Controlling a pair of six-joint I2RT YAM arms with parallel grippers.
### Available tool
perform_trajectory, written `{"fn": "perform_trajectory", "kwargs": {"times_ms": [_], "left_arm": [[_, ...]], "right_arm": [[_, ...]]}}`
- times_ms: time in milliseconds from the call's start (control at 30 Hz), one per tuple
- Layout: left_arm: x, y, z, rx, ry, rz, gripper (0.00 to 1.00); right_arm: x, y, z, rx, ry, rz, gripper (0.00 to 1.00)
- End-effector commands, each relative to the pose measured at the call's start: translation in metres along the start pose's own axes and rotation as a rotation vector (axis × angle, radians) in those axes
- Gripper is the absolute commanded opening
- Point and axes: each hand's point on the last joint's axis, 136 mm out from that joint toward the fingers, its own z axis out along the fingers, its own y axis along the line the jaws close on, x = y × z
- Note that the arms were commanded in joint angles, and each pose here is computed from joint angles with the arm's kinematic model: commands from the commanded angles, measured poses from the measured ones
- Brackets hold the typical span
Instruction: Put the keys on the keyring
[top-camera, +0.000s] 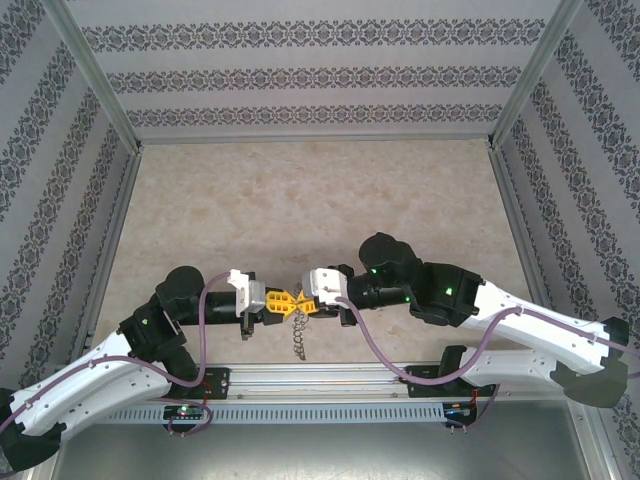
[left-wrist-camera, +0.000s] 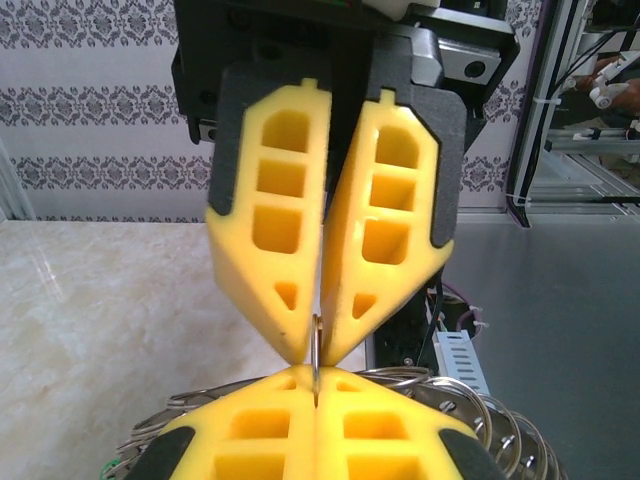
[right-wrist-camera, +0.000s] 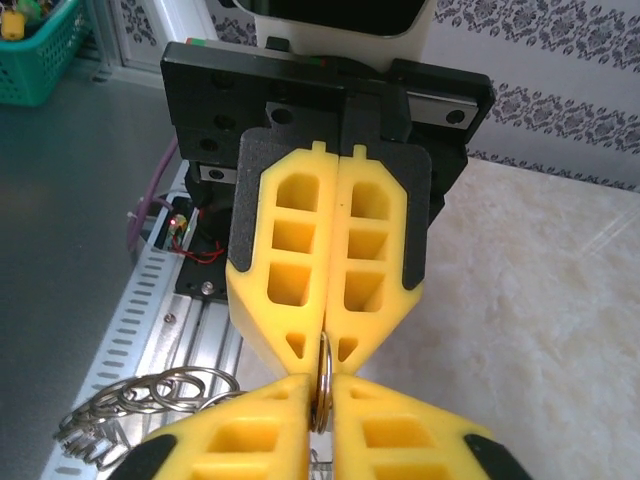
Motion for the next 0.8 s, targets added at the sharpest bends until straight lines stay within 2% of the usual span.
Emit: {"fn": "perform_trajectory", "kwargs": {"times_ms": [0, 200, 433, 767], "left_arm": [[-0.03, -0.011, -0.005, 0.041, -0.119, 0.051, 0.0], [-0.034, -0.011, -0.009, 0.03, -0.139, 0.054, 0.0], [-0.033, -0.011, -0.008, 0.036, -0.134, 0.05, 0.0], [-0.027, -0.011, -0.003, 0.049, -0.107, 0.046, 0.0]], "right_arm": [[-0.004, -0.003, -0.003, 0.018, -0.025, 0.003, 0.11], [-0.004, 0.0, -0.004, 0.012, -0.039, 0.007, 0.14], [-0.007, -0.002, -0.004, 0.016, -0.05, 0.004, 0.06], [-0.013, 0.0, -0.002, -0.005, -0.075, 0.009, 0.11]]}}
